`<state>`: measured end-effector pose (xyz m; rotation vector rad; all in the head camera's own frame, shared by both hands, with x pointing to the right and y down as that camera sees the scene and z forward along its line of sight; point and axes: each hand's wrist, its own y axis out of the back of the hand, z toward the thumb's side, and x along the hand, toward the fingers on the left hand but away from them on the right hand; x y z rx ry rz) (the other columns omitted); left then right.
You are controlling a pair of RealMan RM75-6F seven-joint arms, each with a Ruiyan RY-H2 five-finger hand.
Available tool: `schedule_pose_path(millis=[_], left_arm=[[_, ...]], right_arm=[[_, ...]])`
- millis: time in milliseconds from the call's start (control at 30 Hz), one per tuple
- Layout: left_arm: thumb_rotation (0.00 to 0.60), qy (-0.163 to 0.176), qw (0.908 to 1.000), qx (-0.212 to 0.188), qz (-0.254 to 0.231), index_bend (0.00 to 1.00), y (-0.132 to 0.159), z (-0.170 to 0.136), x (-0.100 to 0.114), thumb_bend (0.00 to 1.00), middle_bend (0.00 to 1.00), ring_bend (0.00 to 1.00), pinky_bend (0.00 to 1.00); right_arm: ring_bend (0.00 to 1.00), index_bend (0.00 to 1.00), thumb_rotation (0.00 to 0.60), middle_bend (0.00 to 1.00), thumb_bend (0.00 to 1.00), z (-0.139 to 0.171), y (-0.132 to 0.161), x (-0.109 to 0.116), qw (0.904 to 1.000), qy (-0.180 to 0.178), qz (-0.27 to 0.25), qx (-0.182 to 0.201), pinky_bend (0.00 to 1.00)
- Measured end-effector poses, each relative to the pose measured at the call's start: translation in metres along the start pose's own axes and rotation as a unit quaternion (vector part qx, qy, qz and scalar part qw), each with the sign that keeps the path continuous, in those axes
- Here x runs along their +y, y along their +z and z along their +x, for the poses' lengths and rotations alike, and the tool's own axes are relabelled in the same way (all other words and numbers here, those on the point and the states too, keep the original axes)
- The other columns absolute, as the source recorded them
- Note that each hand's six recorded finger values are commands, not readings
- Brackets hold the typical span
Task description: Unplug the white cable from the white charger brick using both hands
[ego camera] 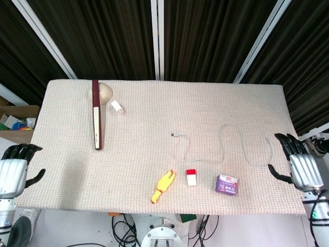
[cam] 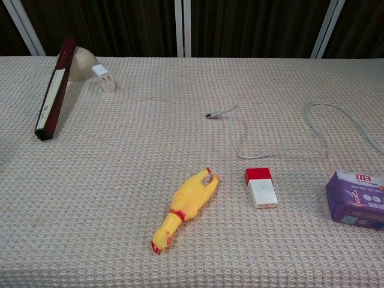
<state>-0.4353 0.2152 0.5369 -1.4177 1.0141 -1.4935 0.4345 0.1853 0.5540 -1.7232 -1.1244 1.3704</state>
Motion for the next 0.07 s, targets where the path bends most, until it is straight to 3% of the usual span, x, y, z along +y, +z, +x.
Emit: schedule_pose_path(millis=[67], left_arm=[[0.6,0.001,1.0,0.009,-0.005,0.3,-0.0042,-0.0159,-0.001,0.17,0.27,0.2,0.21]], right_arm=[[0.01,0.1,0.6,0.1,0.36,0.0138,-0.0118,-0.0003,1.0,0.004,0.001,-0.009,0.11]])
